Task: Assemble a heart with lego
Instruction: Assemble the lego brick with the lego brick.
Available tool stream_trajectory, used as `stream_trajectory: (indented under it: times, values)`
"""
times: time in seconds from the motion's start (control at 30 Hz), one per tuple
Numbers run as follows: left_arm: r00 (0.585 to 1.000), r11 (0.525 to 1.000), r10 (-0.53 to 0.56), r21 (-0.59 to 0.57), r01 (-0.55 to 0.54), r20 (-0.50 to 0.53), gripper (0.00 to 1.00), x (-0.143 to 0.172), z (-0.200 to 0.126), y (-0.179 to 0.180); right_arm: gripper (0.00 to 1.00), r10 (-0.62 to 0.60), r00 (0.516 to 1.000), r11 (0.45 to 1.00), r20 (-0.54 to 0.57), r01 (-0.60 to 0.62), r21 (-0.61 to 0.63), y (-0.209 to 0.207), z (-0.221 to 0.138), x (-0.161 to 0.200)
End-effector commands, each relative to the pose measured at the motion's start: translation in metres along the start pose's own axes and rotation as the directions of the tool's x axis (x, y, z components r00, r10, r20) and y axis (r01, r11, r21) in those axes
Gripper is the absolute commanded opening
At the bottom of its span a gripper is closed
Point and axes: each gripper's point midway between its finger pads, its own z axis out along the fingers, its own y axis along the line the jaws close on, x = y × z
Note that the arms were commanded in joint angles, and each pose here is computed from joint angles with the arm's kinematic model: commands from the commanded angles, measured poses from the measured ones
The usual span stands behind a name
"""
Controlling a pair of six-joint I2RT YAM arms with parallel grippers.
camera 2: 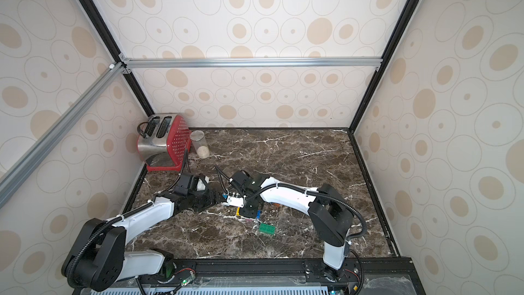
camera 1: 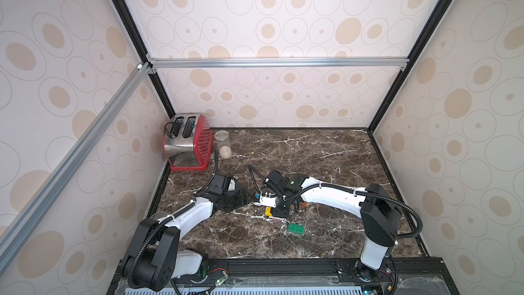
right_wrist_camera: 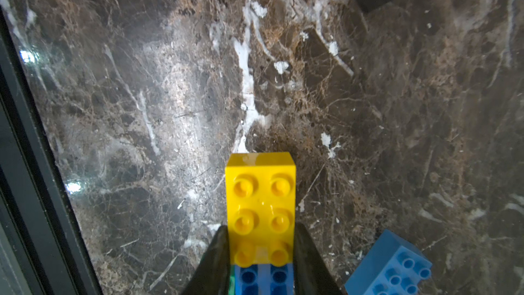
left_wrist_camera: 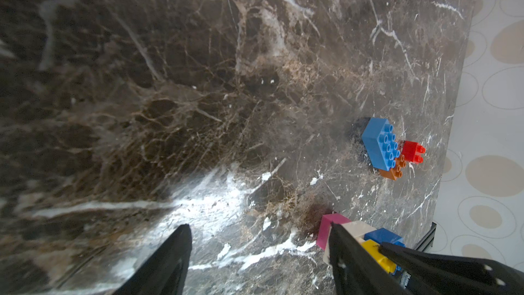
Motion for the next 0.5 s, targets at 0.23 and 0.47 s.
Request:
stream_trajectory:
  times: [0.23, 0.47]
  values:
    - [1.000, 1.000, 0.016, 0.001, -0.016, 0.021, 0.76, -0.009, -0.004, -0.008, 0.25, -0.015, 0.999, 1.000, -0.036, 0.015, 0.016, -0.005, -0.002, 0.005]
    - [1.000, 1.000, 0.017, 0.001, -0.017, 0.021, 0.76, -0.009, -0.005, -0.008, 0.25, -0.011, 0.998, 1.000, -0.059, 0.011, -0.004, -0.002, 0.006, 0.009]
